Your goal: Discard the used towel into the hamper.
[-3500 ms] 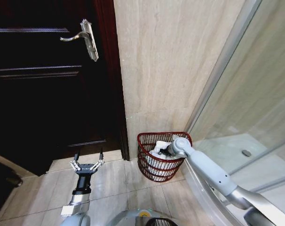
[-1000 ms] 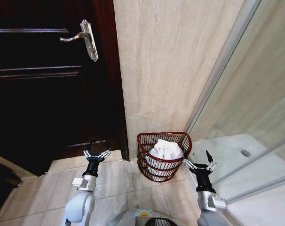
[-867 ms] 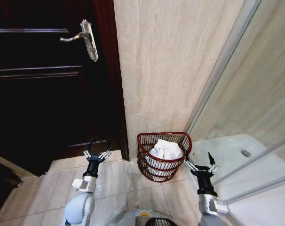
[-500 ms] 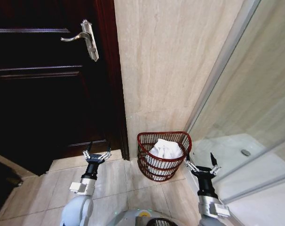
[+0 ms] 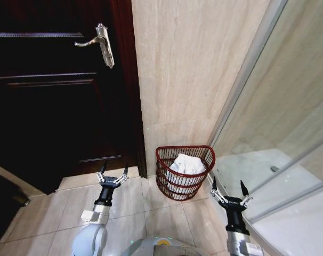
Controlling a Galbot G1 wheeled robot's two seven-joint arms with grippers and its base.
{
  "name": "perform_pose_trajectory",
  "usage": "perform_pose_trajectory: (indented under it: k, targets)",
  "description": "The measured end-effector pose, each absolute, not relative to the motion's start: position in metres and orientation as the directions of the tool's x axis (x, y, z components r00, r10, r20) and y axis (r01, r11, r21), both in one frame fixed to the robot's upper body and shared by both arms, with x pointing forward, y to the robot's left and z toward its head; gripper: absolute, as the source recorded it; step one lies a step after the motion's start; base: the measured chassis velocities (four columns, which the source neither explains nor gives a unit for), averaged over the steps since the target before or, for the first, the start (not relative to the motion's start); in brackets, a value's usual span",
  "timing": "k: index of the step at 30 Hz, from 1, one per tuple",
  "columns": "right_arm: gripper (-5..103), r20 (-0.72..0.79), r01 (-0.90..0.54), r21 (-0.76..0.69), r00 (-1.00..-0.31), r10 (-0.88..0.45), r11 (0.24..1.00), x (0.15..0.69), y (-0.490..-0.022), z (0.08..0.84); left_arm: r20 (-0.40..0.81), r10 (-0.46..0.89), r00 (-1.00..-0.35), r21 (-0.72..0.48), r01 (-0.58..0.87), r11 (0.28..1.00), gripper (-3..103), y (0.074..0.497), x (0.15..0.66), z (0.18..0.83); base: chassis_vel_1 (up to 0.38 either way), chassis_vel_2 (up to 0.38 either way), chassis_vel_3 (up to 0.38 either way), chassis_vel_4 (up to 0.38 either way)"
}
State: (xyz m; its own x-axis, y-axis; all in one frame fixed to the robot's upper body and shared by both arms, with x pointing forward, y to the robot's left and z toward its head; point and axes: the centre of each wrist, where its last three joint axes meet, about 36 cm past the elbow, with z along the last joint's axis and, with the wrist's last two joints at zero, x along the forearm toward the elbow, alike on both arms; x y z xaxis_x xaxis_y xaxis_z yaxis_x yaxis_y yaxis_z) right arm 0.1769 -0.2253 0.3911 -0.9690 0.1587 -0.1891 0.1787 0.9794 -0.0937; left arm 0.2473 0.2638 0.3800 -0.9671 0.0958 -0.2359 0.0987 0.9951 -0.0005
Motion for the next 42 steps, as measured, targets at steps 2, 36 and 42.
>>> perform_pose_trajectory:
  k: [2, 36, 42]
  targets:
    - [100, -0.192, 0.179, -0.093, -0.968, 0.159, 0.979, 0.177, -0.224, 0.392, -0.237, 0.102, -0.966, 0.003, 0.104, 0.995, 100, 0.265, 0.247, 0.38, 0.05, -0.058, -0.051, 0.052]
    - [100, -0.209, 0.201, -0.071, -0.961, 0.182, 0.977, 0.173, -0.201, 0.4, -0.26, 0.095, -0.961, 0.0, 0.098, 0.995, 100, 0.275, 0.25, 0.375, 0.064, -0.071, -0.062, 0.068]
    - [100, -0.203, 0.202, -0.075, -0.962, 0.184, 0.976, 0.171, -0.201, 0.399, -0.266, 0.093, -0.96, -0.005, 0.098, 0.995, 100, 0.274, 0.247, 0.378, 0.093, -0.093, -0.088, 0.096]
